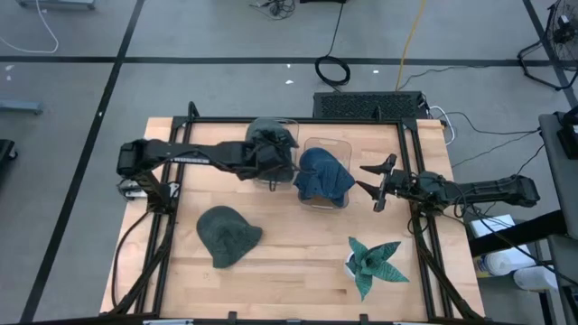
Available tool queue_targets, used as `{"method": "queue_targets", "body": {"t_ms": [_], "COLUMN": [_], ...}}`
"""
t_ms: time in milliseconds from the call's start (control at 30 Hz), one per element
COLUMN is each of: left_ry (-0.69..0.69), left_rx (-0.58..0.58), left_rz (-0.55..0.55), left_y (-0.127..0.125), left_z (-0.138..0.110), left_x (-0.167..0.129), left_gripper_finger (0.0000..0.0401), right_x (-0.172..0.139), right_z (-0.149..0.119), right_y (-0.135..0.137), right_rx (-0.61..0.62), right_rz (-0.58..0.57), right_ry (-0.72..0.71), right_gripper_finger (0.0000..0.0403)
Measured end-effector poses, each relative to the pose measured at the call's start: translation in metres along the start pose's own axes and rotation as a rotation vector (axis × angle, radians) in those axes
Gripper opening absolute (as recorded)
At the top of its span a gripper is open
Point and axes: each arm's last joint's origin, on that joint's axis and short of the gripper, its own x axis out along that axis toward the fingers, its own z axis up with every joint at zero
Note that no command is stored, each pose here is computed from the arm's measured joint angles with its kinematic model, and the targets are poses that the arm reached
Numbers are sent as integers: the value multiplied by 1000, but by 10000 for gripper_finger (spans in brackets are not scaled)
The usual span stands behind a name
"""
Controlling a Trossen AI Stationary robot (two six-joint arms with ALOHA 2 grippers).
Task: Pick & Place hat
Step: Put the black cap into the left transparent bin
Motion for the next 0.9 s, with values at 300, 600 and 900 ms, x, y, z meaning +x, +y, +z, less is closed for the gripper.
{"method": "queue_targets", "body": {"t_ms": [300, 600, 900], "left_ry": [28, 2, -70], "left_rx": [112, 177, 236], "left_rz": [-34, 82, 75], "left_y": [-25, -36, -58], "left_z": [20, 48, 66], "left_x": [14, 17, 17], "left_gripper_finger": [4, 4, 4], "right_x": [0, 0, 0], "right_z": [0, 0, 0], "right_y": [0, 0, 0], "right_rx": [0, 0, 1], "right_rz": [0, 0, 0], "right_ry": [-1, -1, -2], "right_gripper_finger": [222, 222, 222]}}
